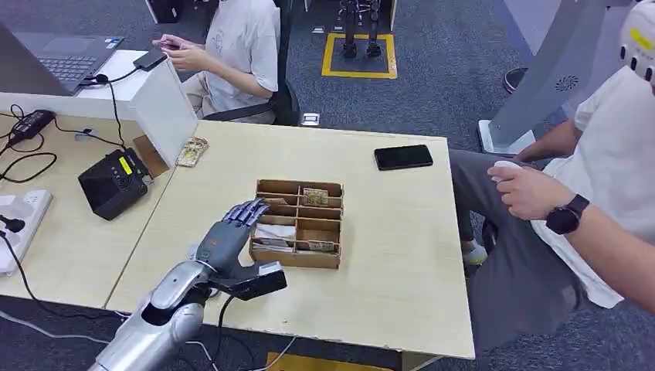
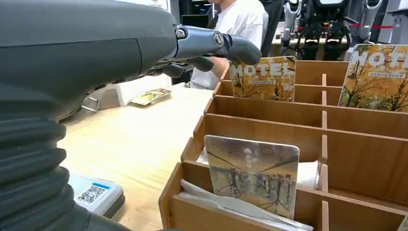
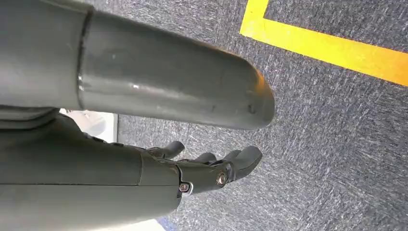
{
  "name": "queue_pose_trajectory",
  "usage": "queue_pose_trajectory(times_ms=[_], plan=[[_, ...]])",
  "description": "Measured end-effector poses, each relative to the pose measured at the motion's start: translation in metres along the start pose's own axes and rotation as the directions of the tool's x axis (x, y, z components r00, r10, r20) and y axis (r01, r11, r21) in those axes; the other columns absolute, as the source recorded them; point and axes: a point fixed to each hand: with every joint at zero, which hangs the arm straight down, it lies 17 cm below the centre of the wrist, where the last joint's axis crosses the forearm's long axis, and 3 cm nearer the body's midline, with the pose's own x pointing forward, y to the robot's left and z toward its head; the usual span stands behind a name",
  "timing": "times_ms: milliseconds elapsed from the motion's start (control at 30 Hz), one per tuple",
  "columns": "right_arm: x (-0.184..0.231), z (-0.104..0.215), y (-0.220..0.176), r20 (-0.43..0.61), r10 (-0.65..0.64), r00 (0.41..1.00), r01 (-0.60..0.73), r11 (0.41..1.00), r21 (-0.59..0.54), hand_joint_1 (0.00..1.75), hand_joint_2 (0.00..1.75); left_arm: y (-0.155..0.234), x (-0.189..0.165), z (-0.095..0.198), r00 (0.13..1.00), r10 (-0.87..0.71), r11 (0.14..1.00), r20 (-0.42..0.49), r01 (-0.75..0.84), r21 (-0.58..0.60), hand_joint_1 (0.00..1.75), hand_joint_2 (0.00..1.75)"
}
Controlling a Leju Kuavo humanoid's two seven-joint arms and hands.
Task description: Pass the card to the sensor for recognition and then transmit it.
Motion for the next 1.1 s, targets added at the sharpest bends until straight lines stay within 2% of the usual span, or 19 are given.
queue_pose_trajectory(times_ms=[767,1100], plan=[[0.0,0.0,0.0,0.0,0.0,1.0,0.0,1.0,0.0,0.0,0.0,0.0,0.001,0.0,1.0,0.008,1.0,0.004,-0.008,-0.002,0.0,1.75],[0.0,0.0,0.0,-0.001,0.0,1.0,0.0,1.0,0.0,0.0,0.0,0.013,0.012,-0.002,0.999,0.037,0.999,0.031,-0.038,0.03,0.0,1.75]])
